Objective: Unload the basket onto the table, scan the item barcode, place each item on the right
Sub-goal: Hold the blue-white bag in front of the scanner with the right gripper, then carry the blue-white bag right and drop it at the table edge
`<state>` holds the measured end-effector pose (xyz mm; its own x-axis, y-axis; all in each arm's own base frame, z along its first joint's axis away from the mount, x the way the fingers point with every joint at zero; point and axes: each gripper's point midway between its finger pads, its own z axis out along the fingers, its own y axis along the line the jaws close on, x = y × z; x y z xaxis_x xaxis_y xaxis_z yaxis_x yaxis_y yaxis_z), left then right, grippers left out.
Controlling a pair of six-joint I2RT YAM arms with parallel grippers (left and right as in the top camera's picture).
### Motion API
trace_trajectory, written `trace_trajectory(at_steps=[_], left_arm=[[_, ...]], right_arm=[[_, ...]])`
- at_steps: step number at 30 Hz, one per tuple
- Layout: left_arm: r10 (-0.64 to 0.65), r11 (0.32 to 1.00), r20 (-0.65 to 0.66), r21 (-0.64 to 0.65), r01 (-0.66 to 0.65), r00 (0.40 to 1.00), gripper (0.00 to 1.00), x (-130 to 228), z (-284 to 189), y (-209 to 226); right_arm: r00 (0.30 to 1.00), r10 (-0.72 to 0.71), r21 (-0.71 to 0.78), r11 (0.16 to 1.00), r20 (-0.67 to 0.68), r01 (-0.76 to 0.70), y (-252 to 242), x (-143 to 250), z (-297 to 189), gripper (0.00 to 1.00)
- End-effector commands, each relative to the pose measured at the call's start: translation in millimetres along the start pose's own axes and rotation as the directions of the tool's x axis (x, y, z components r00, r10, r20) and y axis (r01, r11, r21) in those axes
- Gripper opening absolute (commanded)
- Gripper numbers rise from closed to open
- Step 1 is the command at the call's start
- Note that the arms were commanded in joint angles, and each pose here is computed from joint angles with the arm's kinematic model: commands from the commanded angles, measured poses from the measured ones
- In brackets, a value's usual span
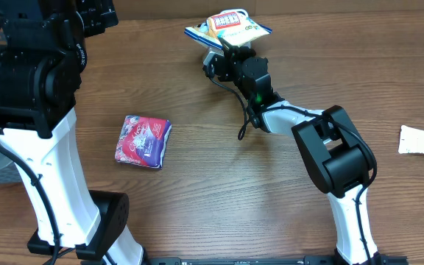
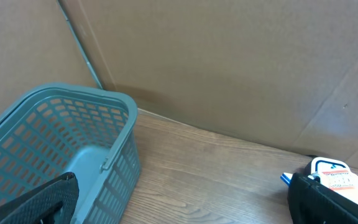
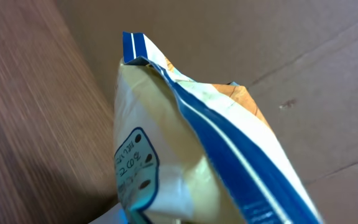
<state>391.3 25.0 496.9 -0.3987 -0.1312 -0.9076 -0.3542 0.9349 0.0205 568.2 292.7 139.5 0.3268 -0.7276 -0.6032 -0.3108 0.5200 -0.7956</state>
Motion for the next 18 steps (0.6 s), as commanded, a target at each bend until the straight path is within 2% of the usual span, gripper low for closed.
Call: trace_trajectory(at_steps=[1,7,9,14,18], left_arm=[[0.014,1.000,-0.005,-0.019,-0.014,1.000,1.00,0,6,3],[0.014,1.000,-0.005,-0.019,-0.014,1.000,1.00,0,6,3],[0.014,1.000,-0.005,-0.019,-0.014,1.000,1.00,0,6,3],[0.014,1.000,-0.005,-0.019,-0.014,1.000,1.00,0,6,3],[0.014,1.000,-0.005,-0.019,-0.014,1.000,1.00,0,6,3]], right_arm=[[1.000,0.020,0.054,0.998,-0.004,-0.020,-10,2,4,0.04],[0.997,0.047,0.175,0.984,-0.065,-0.035,-60,-12,-6,0.04],[0.985,0.121,0.222,0.971,-0.127,-0.090,-84,-14,-16,0.04],[0.912,0.274,0.331,0.928,-0.305,-0.168,-141,-12,-60,0.04],[0.829,0.418,0.475,0.853,-0.372,-0.217,-189,-11,-108,0.04]])
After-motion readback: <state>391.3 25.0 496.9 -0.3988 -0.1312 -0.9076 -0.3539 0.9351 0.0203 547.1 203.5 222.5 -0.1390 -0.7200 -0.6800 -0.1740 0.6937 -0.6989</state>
